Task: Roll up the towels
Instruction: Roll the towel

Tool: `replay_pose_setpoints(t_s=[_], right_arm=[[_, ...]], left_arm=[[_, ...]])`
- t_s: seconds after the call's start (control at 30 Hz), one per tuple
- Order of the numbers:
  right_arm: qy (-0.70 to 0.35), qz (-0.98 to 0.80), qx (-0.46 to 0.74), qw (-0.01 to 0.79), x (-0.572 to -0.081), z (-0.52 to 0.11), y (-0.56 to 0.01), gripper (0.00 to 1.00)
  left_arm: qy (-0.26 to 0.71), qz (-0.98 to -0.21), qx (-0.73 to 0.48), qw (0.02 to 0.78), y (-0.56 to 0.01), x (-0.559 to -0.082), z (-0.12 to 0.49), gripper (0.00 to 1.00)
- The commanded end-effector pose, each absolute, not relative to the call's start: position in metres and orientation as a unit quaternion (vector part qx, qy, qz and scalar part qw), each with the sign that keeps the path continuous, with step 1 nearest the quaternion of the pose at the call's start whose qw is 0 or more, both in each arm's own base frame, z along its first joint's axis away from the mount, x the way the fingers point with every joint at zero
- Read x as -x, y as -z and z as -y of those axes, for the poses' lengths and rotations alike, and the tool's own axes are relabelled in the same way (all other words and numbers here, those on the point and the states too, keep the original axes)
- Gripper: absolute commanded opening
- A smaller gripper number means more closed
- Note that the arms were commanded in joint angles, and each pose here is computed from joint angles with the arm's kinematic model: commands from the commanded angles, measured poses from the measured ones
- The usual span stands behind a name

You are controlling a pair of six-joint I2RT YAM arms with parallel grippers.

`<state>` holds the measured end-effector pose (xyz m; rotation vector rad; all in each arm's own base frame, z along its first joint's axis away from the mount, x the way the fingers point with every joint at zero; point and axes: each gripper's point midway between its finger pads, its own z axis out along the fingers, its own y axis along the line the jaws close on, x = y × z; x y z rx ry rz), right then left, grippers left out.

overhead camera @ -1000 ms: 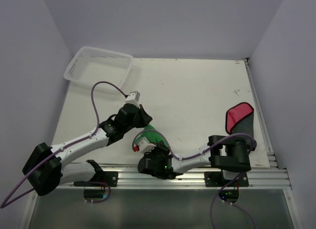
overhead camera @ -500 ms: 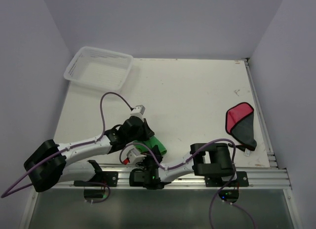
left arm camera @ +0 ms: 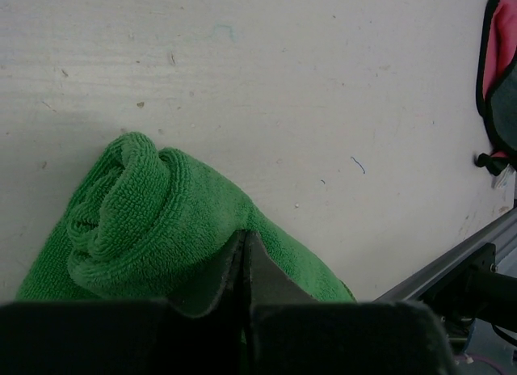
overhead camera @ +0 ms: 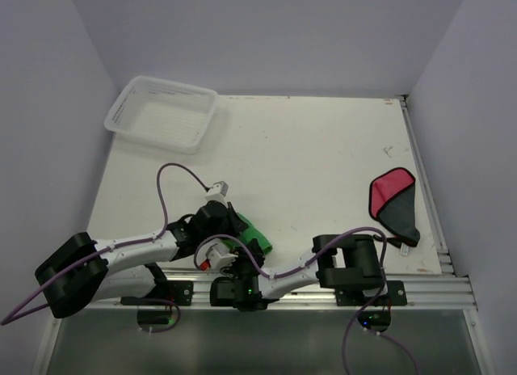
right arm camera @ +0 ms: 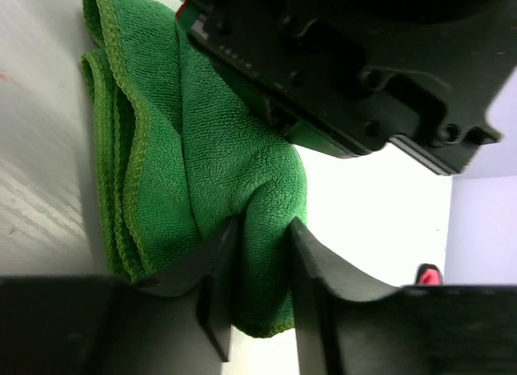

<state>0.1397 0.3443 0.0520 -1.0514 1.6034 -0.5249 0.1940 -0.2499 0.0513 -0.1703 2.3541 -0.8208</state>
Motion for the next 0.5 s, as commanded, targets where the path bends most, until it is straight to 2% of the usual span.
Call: replay_pose_setpoints(t_s=[0.0, 0.2, 0.47], right_arm=[[0.141, -0.715, 0.407, 0.551, -0.129, -0.355, -0.065, 0.35], [0.071, -0.742, 0.352, 0.566, -0.128, -0.346, -0.094, 0.43], [-0.066, -0.782, 0.323, 0.529, -0.108, -0.339, -0.105, 0.51]], left_arm=[[0.277, -0.909, 0.075, 0.302, -0.028, -0.183, 0.234, 0.05], [0.271, -0.912, 0.082, 0.298, -0.023, -0.181, 0.229, 0.05], [0.273, -0.912, 0.086, 0.293, -0.019, -0.177, 0.226, 0.05]])
